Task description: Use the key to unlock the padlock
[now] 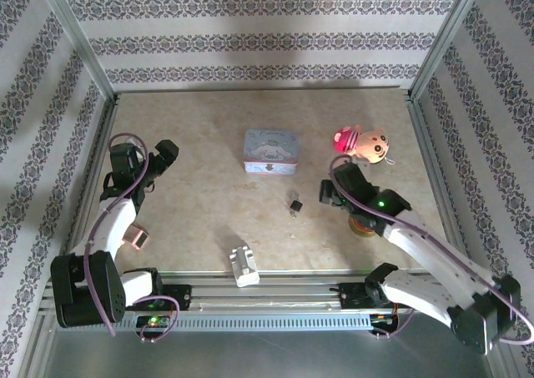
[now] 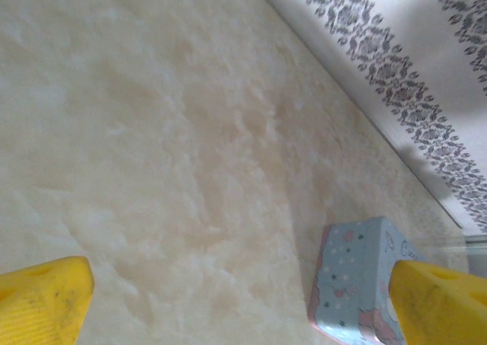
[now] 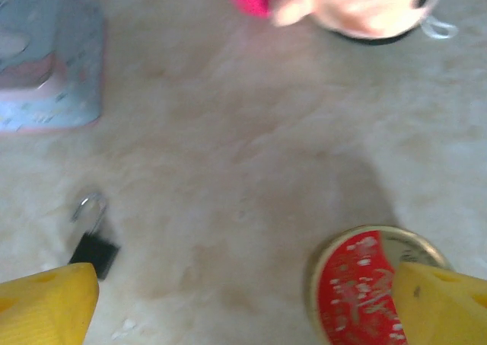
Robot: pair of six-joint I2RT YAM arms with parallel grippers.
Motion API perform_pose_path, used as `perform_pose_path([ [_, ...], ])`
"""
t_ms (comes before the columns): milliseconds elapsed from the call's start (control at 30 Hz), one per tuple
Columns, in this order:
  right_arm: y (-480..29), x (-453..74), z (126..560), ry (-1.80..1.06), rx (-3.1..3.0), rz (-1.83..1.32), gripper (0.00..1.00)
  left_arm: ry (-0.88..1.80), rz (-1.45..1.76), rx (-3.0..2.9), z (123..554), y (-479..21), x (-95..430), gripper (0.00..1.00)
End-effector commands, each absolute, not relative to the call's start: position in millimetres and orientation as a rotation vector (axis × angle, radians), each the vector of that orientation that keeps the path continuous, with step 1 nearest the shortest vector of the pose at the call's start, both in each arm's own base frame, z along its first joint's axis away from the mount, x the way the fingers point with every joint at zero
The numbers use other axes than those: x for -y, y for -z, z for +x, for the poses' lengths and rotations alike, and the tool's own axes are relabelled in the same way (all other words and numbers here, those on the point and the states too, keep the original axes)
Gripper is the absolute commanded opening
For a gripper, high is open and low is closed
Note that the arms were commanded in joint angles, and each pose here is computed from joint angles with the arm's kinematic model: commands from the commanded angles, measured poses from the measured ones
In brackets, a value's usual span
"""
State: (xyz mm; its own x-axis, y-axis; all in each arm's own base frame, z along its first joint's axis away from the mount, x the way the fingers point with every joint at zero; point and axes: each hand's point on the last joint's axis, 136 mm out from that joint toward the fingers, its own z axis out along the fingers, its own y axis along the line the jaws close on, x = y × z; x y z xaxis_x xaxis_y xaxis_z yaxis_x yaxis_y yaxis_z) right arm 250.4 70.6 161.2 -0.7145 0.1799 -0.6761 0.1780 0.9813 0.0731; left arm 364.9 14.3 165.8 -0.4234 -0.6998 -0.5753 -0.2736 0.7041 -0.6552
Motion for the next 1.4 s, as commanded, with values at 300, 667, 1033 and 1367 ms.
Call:
perform_pose_path([
  [300, -183, 8, 256, 0.136, -2.033, 0.428, 0.98, 0.197, -0.456, -1.674, 342, -207, -45, 0.99],
  [667, -181, 17, 276, 0.245, -1.939, 0.357, 0.98, 0.07, -0.331, -1.661, 339, -179, -47, 0.99],
  [1033, -172, 16, 289, 0.229, -1.767, 0.251, 0.98, 0.076, -0.187, -1.722, 355, -147, -33, 0.99],
  [1367, -151, 34, 294, 0.207, -1.783, 0.299, 0.98, 0.123, -0.04, -1.729, 366, -130, -15, 0.99],
])
